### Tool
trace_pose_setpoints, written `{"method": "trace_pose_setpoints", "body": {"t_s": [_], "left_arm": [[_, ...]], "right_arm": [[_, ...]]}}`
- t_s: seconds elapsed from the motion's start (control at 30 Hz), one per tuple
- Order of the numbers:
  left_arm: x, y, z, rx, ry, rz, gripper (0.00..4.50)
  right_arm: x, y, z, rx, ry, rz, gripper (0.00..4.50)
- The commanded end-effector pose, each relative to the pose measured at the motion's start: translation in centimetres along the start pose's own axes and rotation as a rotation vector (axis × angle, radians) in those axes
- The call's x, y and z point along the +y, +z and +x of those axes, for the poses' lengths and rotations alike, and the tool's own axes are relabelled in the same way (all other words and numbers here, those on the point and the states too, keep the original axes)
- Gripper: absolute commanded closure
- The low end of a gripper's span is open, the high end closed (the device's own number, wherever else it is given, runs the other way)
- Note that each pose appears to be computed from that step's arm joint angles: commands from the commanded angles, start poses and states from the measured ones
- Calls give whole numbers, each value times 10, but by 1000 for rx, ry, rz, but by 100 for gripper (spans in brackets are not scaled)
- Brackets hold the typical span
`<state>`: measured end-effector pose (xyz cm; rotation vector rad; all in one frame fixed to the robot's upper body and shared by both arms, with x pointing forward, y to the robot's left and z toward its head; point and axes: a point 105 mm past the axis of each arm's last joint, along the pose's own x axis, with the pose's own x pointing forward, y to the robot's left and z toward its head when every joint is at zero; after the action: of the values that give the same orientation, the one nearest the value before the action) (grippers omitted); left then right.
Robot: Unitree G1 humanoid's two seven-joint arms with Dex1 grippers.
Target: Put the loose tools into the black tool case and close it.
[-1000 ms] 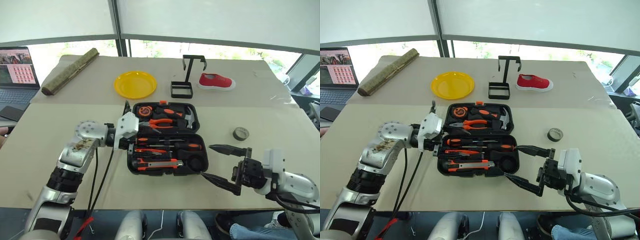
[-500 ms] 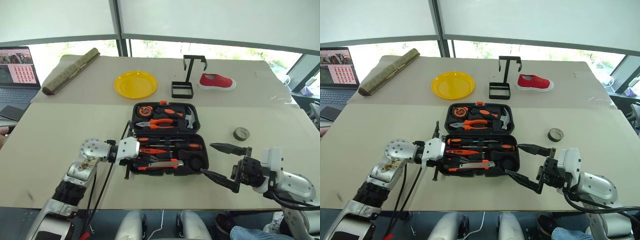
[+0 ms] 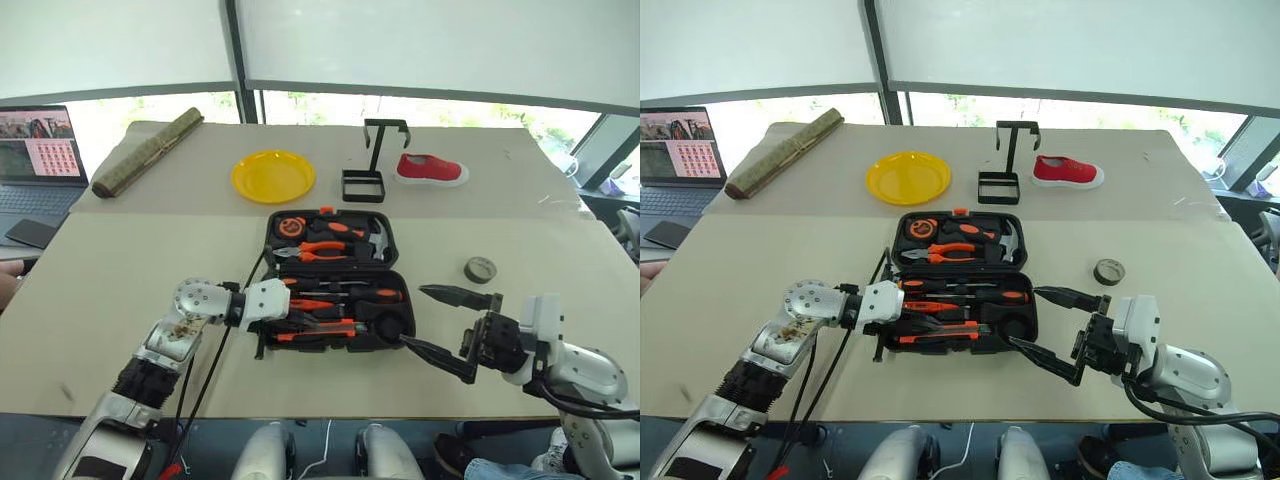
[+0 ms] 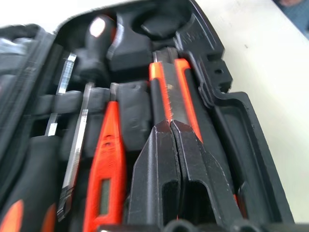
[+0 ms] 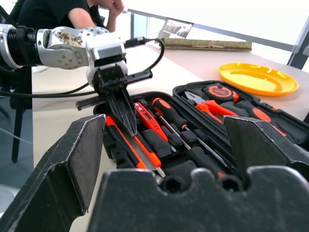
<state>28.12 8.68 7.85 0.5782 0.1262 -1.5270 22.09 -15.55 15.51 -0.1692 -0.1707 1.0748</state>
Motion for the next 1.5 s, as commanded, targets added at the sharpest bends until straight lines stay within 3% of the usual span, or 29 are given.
{"method": "trace_pose_setpoints", "body": {"t_s": [0.03, 0.13, 0.33, 0.47, 0.6, 0.7, 0.77, 0.9, 0.97, 1.2, 1.3, 1.5], "left_arm": [[-17, -32, 8, 86, -37, -126, 444], [-9, -25, 5, 39, 2, -81, 444], [24, 19, -29, -257, 191, -114, 444], [29, 43, -77, -361, 253, -127, 342], [27, 55, -113, -486, 337, -169, 189], [28, 49, -138, -560, 436, -242, 84], [19, 42, -136, -544, 418, -242, 12], [6, 39, -127, -536, 366, -247, 12], [4, 42, -126, -524, 349, -215, 12], [9, 50, -120, -515, 302, -168, 12], [9, 53, -112, -513, 259, -172, 12], [5, 51, -105, -501, 240, -173, 12]], "right_arm": [[-2, 8, 2, -29, -12, -43, 0], [-4, 7, 1, -26, -26, -46, 0], [-13, 13, -17, -22, -107, -13, 0], [-20, 6, -58, 69, -270, -40, 0], [-27, -7, -101, 128, -501, -78, 0], [-27, -21, -131, 151, -712, -66, 0], [-26, -32, -144, 162, -795, -46, 0], [-34, -38, -145, 173, -823, -43, 0], [-57, -30, -135, 210, -794, -56, 0], [-122, -22, -99, 519, -577, -56, 0], [-141, -31, -81, 644, -438, -46, 0], [-163, -61, -75, 833, -350, 1, 0]]}}
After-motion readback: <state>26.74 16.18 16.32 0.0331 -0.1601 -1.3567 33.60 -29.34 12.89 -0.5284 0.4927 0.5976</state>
